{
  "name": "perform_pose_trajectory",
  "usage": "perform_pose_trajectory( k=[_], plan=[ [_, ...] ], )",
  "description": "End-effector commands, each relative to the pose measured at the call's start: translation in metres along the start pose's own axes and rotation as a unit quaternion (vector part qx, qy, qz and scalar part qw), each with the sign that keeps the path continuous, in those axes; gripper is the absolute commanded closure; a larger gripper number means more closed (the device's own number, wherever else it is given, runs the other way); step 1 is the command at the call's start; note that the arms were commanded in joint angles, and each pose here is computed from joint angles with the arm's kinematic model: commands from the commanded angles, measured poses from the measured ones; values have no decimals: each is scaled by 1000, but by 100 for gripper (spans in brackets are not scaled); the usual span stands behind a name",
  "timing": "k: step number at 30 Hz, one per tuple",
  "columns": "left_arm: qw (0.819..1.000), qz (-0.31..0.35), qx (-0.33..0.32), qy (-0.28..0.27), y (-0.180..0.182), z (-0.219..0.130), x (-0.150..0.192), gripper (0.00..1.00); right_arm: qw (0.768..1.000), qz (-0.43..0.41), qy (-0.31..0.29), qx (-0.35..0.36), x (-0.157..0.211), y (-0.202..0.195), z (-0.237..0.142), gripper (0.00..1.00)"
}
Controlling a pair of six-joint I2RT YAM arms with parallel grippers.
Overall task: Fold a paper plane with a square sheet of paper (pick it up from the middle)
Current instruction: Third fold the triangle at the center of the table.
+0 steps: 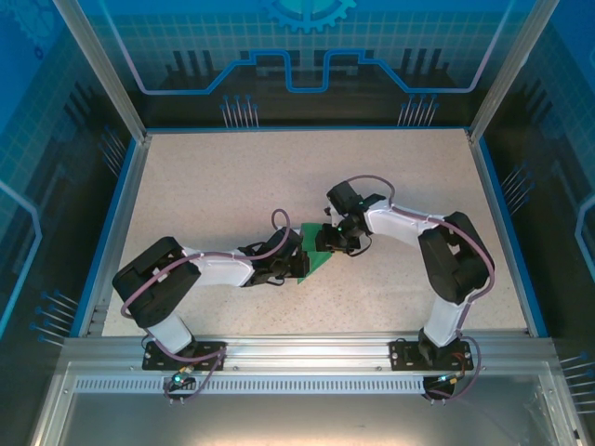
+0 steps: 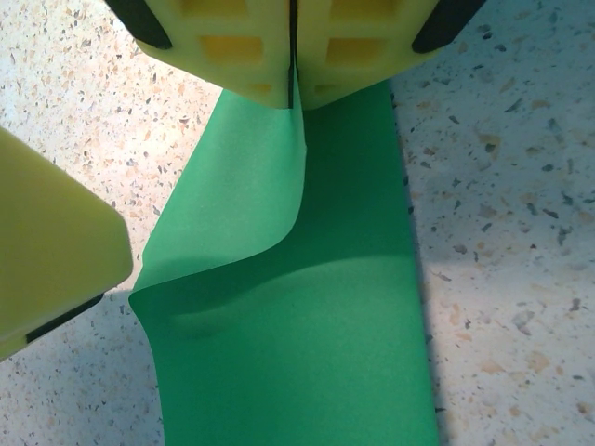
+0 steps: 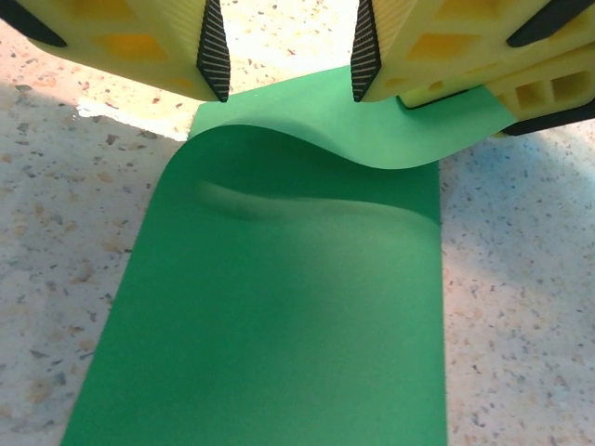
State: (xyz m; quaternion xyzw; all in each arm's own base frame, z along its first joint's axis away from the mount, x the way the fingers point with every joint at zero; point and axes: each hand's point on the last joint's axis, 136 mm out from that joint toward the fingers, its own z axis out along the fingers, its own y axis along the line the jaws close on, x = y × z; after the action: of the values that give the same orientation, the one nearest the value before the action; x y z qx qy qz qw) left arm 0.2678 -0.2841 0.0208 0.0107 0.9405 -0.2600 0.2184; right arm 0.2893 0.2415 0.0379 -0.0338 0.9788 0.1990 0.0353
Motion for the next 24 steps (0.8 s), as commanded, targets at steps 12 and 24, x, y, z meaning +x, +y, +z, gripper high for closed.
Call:
perform_pose_trajectory(
  k=[12, 24],
  plan=[
    [1000, 15, 10, 0, -7, -3, -7, 88, 998, 38, 35, 35, 16, -15, 24, 59],
    [999, 0, 54, -5, -18, -13, -21, 71, 997, 42, 40, 46, 22, -22, 27, 61]
  ],
)
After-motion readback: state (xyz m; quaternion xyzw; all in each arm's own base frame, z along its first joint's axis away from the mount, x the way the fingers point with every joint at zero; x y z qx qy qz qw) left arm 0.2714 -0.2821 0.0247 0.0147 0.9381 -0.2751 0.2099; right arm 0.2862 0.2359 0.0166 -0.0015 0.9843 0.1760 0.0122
